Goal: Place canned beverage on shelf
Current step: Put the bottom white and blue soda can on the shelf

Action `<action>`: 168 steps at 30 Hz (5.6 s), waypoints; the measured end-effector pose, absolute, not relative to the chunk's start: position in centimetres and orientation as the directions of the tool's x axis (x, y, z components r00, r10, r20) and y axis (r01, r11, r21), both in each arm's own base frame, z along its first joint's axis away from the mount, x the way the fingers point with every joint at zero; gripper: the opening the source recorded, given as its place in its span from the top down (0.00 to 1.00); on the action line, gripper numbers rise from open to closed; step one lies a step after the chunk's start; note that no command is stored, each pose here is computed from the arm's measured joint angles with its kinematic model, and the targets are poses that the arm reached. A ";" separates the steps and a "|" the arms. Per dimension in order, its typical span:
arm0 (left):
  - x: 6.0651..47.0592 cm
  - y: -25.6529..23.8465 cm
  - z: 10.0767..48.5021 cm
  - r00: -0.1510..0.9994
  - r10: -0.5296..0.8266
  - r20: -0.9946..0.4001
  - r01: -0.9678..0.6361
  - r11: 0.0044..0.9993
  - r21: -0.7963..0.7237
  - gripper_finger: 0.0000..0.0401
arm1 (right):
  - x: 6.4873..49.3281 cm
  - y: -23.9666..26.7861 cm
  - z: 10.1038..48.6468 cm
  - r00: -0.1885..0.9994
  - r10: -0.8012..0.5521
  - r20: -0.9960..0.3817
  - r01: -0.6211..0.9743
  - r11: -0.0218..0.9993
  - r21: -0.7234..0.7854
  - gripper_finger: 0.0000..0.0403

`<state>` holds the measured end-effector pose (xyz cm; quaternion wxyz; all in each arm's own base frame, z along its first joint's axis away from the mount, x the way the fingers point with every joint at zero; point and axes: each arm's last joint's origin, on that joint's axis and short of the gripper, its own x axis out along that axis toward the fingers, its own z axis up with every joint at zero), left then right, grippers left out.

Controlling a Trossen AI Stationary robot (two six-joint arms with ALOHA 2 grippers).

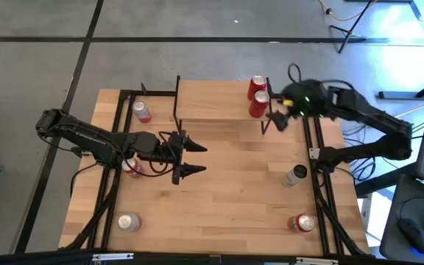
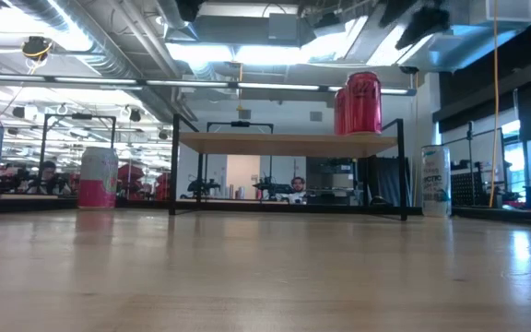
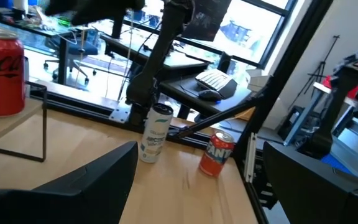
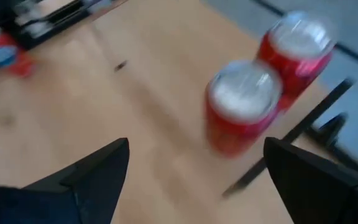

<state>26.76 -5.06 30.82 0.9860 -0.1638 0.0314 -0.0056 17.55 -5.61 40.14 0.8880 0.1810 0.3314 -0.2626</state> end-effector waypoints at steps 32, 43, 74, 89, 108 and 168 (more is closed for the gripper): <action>26.8 -4.9 30.8 0.998 -0.005 -0.060 -0.015 0.941 -0.337 0.15 | 13.7 4.6 29.1 0.075 0.054 -0.996 0.853 0.514 0.092 0.11; 26.8 -4.7 30.8 0.998 0.002 -0.061 -0.022 0.941 -0.337 0.15 | 14.2 4.9 27.2 0.031 0.104 -0.994 0.848 0.524 0.081 0.11; 26.2 -5.5 29.8 0.946 -0.265 -0.189 0.132 0.843 -0.522 0.15 | 19.1 6.2 30.3 0.384 0.119 -0.916 0.279 0.930 0.238 0.43; 25.1 -2.8 29.9 0.961 -0.054 -0.271 -0.071 0.900 -0.431 0.15 | 28.5 7.6 29.2 0.298 0.107 -0.948 -0.125 0.990 0.072 0.43; 25.0 -3.6 29.9 0.962 -0.001 -0.271 -0.124 0.888 -0.443 0.15 | 31.9 4.7 26.4 0.199 0.077 -0.977 -0.101 0.993 0.057 0.40; 39.3 -6.9 16.4 0.808 0.239 -0.538 -0.489 0.781 -0.388 0.15 | 24.1 3.0 20.1 0.678 -0.068 -0.732 -0.022 0.993 -0.112 0.21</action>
